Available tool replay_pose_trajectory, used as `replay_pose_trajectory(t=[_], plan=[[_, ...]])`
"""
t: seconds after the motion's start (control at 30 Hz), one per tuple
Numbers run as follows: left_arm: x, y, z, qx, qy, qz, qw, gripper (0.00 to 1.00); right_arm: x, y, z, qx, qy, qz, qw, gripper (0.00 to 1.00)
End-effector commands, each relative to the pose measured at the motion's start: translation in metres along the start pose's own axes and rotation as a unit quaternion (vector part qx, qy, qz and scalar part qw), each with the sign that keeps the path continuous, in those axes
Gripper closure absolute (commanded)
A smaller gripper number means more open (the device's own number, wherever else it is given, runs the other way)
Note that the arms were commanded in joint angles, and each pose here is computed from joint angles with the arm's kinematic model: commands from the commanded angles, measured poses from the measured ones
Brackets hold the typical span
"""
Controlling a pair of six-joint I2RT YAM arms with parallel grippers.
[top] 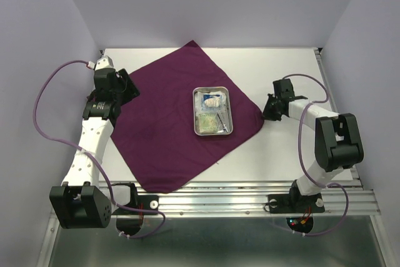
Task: Prepare the surgical pack
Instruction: Pack the surgical kit at the center of the board.
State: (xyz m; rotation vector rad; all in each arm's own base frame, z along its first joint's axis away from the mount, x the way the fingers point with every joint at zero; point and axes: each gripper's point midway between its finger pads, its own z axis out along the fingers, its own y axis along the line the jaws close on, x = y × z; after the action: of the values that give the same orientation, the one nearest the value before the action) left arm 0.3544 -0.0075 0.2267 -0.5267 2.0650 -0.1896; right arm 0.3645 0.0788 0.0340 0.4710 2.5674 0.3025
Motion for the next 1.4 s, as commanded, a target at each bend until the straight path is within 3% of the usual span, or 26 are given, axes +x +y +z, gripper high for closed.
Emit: replay_pose_trajectory(t=[0.0, 0.33, 0.6, 0.9, 1.37], plan=[[-0.001, -0.007, 0.003, 0.023, -0.006, 0.007, 1.0, 0.3, -0.027, 0.057, -0.031, -0.071, -0.043, -0.032, 0.996, 0.99], [-0.002, -0.007, 0.003, 0.022, -0.005, 0.006, 1.0, 0.3, -0.029, 0.195, -0.076, -0.2, -0.075, -0.085, 0.973, 0.99], [-0.004, -0.004, -0.001, 0.014, -0.01, 0.011, 1.0, 0.3, -0.009, 0.272, -0.077, -0.252, -0.06, -0.131, 0.957, 0.99], [0.002, -0.004, 0.004, 0.018, 0.001, 0.017, 1.0, 0.3, 0.021, 0.309, -0.056, -0.255, -0.031, -0.157, 0.954, 0.99], [0.01, -0.001, 0.009, 0.013, 0.015, 0.022, 1.0, 0.3, 0.034, 0.342, -0.03, -0.257, -0.011, -0.17, 0.951, 0.99]])
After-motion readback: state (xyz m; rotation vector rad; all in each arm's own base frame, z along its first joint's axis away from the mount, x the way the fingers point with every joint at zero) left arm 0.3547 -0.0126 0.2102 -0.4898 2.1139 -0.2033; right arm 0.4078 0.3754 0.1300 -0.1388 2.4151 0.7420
